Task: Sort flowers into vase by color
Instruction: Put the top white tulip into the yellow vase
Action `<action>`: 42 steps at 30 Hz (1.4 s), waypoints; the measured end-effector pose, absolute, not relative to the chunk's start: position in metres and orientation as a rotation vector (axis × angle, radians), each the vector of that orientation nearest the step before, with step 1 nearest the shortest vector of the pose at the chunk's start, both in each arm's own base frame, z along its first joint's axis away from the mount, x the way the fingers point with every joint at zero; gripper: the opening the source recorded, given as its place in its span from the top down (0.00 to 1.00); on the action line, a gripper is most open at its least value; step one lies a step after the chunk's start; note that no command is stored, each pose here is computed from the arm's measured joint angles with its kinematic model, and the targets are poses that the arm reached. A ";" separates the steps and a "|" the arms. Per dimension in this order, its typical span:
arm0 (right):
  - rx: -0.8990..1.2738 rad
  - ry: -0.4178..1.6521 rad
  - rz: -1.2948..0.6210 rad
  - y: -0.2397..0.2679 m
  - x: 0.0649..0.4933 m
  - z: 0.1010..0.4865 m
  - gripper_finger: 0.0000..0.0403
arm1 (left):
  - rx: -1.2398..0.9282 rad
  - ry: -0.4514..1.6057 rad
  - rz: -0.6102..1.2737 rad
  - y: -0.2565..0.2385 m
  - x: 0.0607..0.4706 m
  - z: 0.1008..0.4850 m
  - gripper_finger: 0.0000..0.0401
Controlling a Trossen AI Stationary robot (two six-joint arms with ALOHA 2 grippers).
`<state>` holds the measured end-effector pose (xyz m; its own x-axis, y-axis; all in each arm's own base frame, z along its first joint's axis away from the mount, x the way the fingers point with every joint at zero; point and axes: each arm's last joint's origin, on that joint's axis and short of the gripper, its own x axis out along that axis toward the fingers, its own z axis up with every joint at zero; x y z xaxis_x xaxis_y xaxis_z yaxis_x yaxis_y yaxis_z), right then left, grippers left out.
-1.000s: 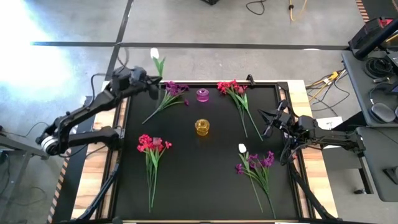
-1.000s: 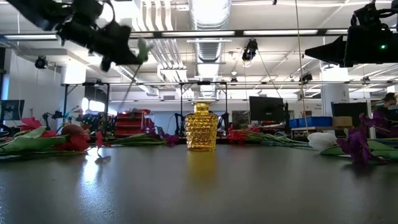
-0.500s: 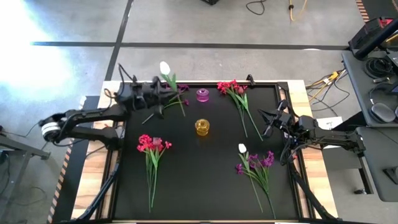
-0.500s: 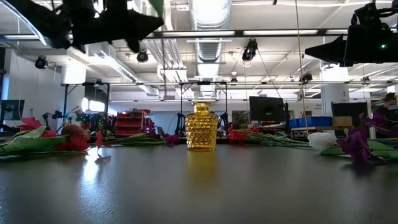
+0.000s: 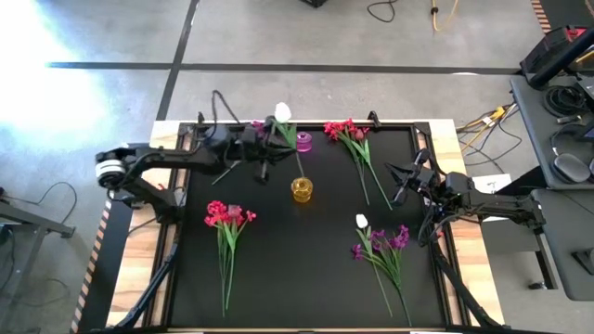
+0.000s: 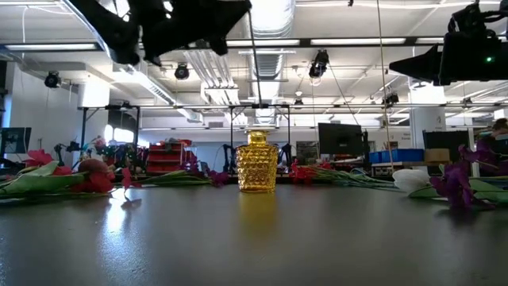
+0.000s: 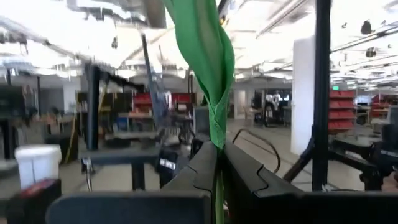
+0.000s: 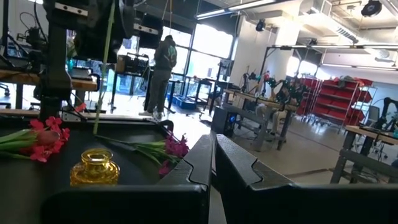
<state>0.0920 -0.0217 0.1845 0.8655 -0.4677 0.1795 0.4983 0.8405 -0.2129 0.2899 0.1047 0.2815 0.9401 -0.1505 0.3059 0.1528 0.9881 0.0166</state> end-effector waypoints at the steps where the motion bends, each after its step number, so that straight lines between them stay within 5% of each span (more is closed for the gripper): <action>1: -0.258 -0.119 -0.511 -0.022 0.092 0.184 0.97 | -0.023 -0.291 -0.156 0.106 0.294 0.276 1.00; 42: -0.246 -0.124 -0.511 -0.022 0.092 0.184 0.97 | -0.085 -0.089 -0.068 0.114 0.289 0.201 1.00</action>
